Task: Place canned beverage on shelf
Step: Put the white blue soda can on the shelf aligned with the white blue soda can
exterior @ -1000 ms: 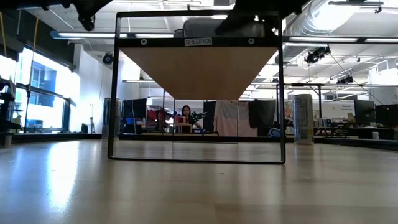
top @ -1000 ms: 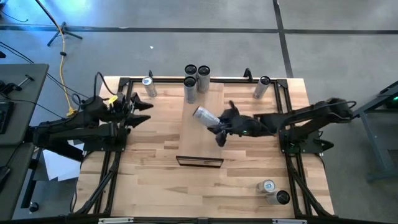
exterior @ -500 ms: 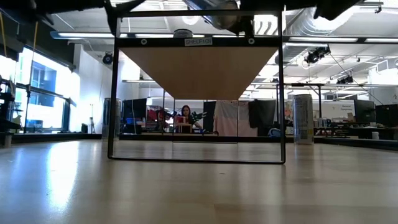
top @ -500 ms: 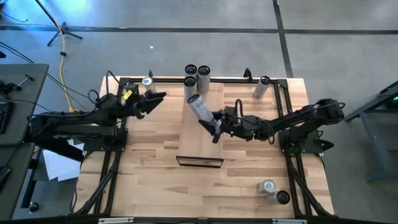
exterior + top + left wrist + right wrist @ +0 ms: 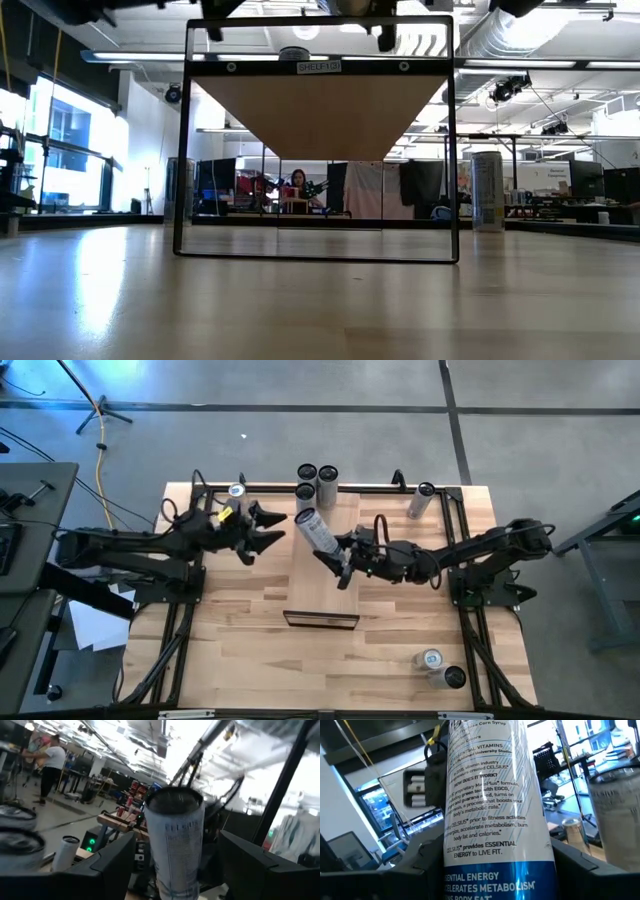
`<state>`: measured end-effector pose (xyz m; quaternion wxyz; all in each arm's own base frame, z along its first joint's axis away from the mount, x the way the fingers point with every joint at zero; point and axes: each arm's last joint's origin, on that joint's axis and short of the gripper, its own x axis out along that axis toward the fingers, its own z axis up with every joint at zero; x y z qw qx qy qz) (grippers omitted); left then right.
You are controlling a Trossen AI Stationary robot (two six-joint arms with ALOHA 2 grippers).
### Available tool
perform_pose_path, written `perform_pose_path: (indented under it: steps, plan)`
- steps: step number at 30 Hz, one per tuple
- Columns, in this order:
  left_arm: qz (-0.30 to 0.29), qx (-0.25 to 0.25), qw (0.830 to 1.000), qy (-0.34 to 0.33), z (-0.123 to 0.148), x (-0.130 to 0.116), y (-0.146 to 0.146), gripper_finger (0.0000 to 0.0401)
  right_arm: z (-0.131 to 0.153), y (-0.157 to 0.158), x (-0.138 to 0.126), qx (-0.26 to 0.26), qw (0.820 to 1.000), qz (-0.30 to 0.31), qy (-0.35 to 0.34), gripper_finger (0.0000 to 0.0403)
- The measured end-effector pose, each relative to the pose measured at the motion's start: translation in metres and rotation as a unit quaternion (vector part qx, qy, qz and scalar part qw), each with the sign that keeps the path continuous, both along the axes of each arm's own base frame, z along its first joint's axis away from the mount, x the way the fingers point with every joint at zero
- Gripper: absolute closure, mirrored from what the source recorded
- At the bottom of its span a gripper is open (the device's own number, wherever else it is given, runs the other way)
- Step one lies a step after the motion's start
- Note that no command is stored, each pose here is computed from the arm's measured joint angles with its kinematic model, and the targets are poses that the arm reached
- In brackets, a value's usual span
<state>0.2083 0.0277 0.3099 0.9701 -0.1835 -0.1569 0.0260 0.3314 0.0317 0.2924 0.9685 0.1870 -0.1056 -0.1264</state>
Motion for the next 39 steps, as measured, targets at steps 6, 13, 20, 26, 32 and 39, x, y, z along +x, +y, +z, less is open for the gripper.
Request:
perform_pose_path:
  steps: [6, 13, 20, 26, 32, 39]
  plan:
    - [-0.018, 0.027, 0.999, 0.022, 0.006, 0.023, -0.002, 0.0149, 0.012, -0.001, 0.003, -0.018, 1.000, -0.003, -0.012, 0.0165]
    - [-0.023, 0.042, 0.999, 0.025, 0.012, 0.044, 0.000, 0.0149, 0.014, 0.001, 0.004, -0.025, 1.000, 0.001, -0.001, 0.0165]
    - [-0.024, 0.055, 0.998, 0.020, 0.020, 0.057, 0.000, 0.0148, 0.015, 0.001, 0.004, -0.023, 1.000, 0.006, -0.003, 0.0165]
    - [-0.028, 0.056, 0.998, 0.020, 0.021, 0.059, 0.000, 0.0148, 0.015, 0.001, 0.004, -0.028, 1.000, 0.008, -0.001, 0.0165]
    - [-0.024, 0.060, 0.998, 0.015, 0.024, 0.056, 0.002, 0.0176, 0.015, 0.001, 0.004, -0.037, 0.999, 0.013, 0.001, 0.0165]
    - [-0.024, 0.050, 0.998, 0.038, 0.020, 0.057, 0.003, 0.0253, 0.011, 0.000, 0.006, -0.041, 0.999, 0.018, 0.018, 0.0097]
